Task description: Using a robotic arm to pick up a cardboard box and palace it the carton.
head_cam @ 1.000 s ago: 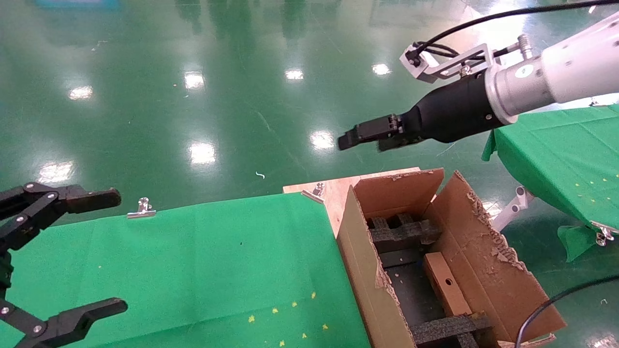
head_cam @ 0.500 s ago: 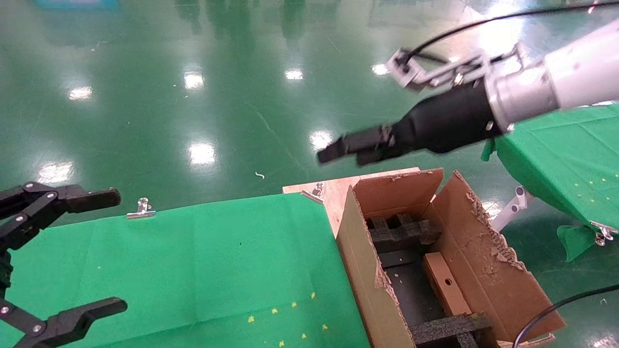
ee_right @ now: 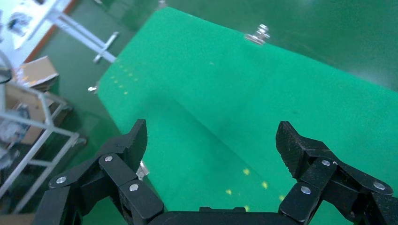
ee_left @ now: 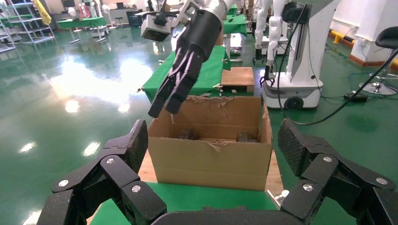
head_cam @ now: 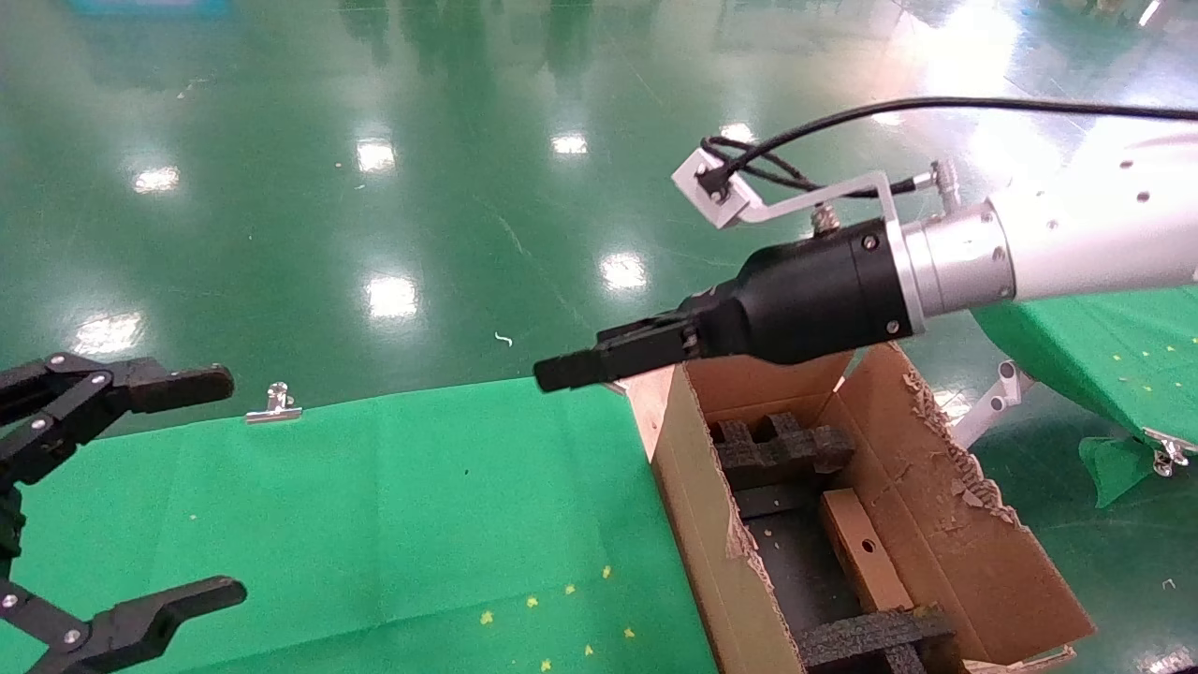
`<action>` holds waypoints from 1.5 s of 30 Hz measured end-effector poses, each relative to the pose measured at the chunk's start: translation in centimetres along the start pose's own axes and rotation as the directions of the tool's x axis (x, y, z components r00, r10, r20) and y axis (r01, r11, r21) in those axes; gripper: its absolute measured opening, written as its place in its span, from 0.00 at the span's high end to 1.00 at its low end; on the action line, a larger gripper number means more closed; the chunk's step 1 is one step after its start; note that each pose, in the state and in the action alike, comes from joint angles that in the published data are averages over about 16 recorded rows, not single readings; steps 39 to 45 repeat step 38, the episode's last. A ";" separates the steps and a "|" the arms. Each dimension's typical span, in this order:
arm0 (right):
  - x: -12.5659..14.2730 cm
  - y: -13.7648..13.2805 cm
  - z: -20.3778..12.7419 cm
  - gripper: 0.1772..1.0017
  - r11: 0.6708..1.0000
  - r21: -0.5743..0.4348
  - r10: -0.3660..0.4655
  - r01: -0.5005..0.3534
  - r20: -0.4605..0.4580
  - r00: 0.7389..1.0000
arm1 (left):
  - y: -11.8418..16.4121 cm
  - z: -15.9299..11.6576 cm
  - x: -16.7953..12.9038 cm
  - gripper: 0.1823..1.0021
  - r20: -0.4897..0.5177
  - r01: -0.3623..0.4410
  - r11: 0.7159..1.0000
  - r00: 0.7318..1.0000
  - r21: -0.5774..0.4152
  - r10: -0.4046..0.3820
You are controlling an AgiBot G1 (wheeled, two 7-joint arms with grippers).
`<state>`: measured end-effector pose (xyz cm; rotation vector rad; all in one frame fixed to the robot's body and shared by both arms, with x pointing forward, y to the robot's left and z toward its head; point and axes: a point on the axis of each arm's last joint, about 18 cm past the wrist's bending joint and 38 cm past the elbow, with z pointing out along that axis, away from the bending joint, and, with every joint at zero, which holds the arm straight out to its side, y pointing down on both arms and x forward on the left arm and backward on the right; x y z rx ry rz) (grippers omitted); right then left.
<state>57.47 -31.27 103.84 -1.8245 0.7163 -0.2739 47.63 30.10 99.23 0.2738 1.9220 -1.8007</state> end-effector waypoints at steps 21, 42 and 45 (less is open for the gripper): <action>-4.2 3.9 0.3 0.00 0.917 0.230 -0.373 0.327 0.200 0.906 | 0.0 0.0 0.0 0.00 0.000 0.000 1.000 1.000 0.000 0.000; -6.7 6.3 -1.4 0.00 0.763 0.410 -0.603 0.500 0.171 0.779 | 0.0 0.0 0.0 0.00 0.000 0.000 1.000 1.000 0.000 0.000; -6.7 6.3 -1.4 0.00 0.763 0.410 -0.603 0.500 0.171 0.779 | 0.0 0.0 0.0 0.00 0.000 0.000 1.000 1.000 0.000 0.000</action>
